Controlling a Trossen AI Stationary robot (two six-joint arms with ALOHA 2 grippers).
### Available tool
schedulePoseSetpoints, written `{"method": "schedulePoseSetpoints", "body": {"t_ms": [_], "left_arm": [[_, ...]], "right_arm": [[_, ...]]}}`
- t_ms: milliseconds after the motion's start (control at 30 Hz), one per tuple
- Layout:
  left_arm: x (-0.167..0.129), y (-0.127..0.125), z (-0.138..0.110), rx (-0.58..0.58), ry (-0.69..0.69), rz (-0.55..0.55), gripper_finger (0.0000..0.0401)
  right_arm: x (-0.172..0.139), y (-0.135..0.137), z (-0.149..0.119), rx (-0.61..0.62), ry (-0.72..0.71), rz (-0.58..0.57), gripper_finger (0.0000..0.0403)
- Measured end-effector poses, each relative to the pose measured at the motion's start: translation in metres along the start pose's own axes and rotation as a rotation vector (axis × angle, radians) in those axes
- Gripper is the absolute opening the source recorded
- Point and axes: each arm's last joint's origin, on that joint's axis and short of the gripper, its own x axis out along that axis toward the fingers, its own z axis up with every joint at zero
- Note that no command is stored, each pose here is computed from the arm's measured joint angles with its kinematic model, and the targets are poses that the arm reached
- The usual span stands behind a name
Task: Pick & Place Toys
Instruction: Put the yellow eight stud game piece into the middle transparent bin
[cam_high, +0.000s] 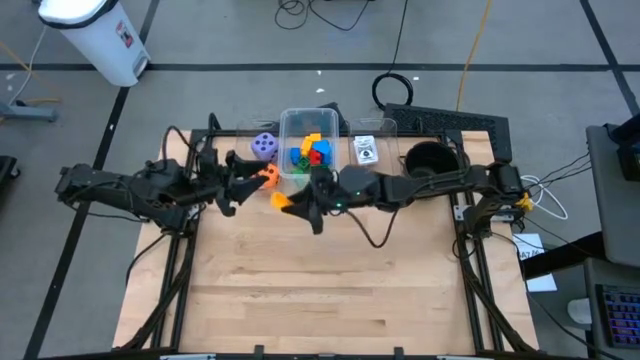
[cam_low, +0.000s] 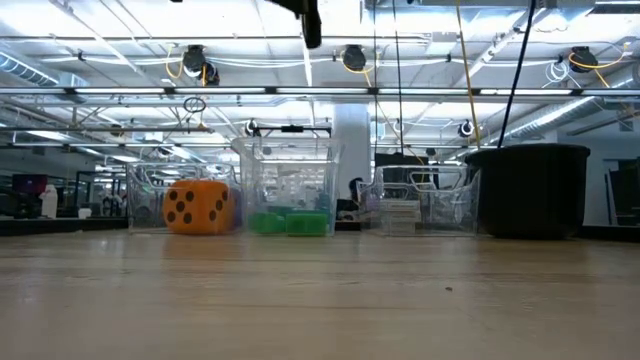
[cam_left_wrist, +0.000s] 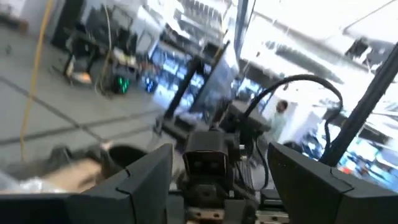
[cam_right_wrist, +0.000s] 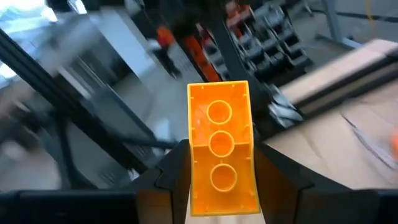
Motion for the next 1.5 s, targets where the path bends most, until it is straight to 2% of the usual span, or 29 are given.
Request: {"method": "schedulePoseSetpoints", "body": {"t_ms": [200, 567, 1067, 1500], "left_arm": [[0.010, 0.001, -0.003, 0.022, -0.042, 0.034, 0.0269], [0.028, 0.002, -0.012, 0.010, -0.054, 0.043, 0.0269], [0.033, 0.001, -0.015, 0.017, -0.054, 0.006, 0.0269], [0.033, 0.002, -0.014, 0.032, -0.067, 0.029, 0.0269]], "right_arm": [[-0.002, 0.007, 0.016, 0.090, -0.153, 0.103, 0.0132], [-0.003, 0.011, 0.022, 0.119, -0.219, 0.147, 0.0132], [-0.007, 0.008, 0.037, 0.115, -0.369, 0.135, 0.0132], [-0.008, 0.005, 0.039, 0.095, -0.381, 0.132, 0.0132]]}}
